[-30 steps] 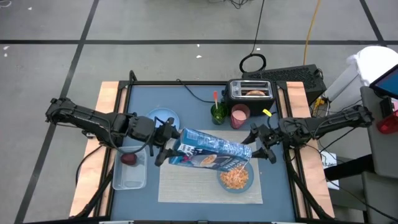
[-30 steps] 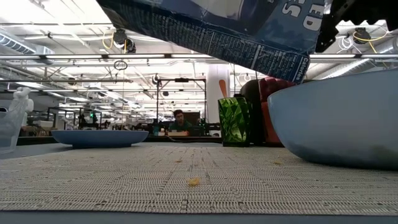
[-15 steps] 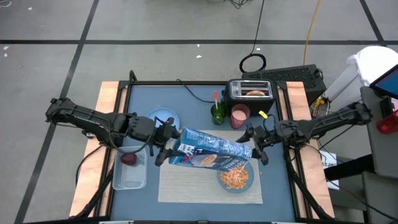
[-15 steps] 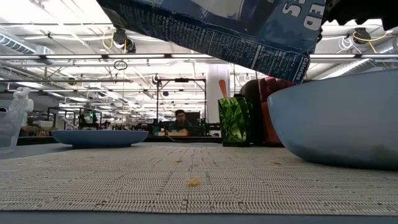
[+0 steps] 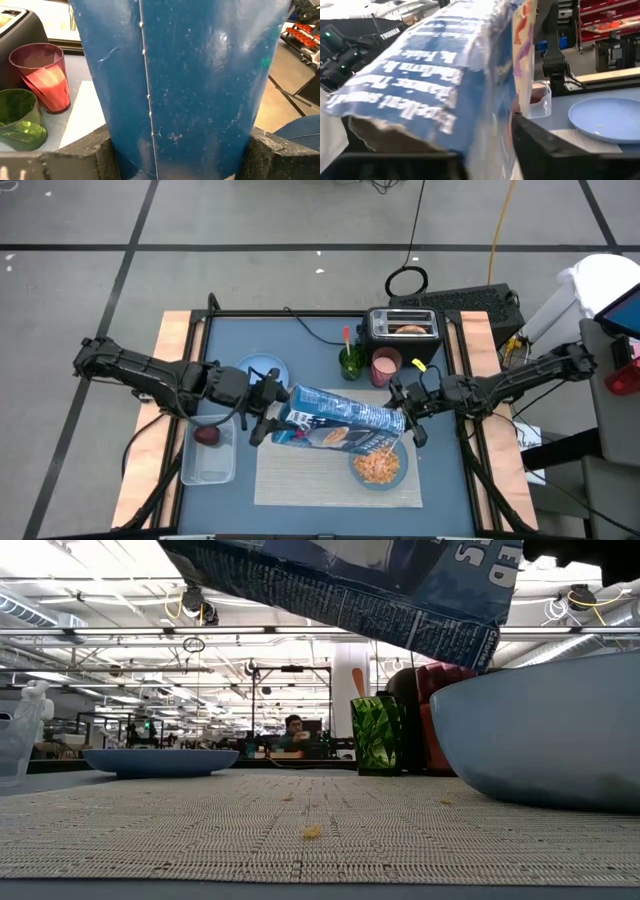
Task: Arrange a breakfast setting
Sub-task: Pour the cereal into the blue bowl
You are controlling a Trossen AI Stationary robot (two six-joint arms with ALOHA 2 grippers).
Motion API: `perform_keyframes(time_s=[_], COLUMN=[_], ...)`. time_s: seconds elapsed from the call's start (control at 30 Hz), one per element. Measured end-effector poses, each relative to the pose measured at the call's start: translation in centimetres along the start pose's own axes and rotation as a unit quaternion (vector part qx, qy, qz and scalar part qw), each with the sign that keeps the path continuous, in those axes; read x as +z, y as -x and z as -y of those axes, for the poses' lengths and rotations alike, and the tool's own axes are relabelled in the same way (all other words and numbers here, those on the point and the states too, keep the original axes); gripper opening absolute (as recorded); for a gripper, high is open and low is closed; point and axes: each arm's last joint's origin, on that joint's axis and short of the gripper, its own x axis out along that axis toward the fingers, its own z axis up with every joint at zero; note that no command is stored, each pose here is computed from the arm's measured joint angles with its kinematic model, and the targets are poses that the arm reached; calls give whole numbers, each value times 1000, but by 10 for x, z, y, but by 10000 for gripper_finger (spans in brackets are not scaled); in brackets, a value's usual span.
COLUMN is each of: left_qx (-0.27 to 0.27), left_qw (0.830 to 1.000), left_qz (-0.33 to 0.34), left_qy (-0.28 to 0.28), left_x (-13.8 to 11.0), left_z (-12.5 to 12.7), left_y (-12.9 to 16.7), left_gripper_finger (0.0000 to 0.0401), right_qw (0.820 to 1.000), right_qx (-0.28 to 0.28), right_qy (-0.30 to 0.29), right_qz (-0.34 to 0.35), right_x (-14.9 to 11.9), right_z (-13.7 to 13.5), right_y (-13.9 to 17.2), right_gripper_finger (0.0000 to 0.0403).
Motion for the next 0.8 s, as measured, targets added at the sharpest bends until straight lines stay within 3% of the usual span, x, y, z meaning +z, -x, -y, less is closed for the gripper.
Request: perform_keyframes(time_s=[0.13, 0.47, 0.8], left_qx=[0, 1, 10], left_qw=[1000, 1000, 998], left_qz=[-1, -9, -54], left_qy=[0, -1, -18], left_x=[0, -2, -10], left_z=[0, 0, -2], left_y=[0, 0, 1], left_gripper_finger=[278, 278, 278], right_qw=[1000, 996, 995], right_qx=[5, 20, -1], right_qy=[0, -28, -51], right_qz=[16, 78, 82], right_x=[3, 14, 12], right_z=[-1, -4, -2], right_y=[-1, 1, -2], right_gripper_finger=[9, 2, 1])
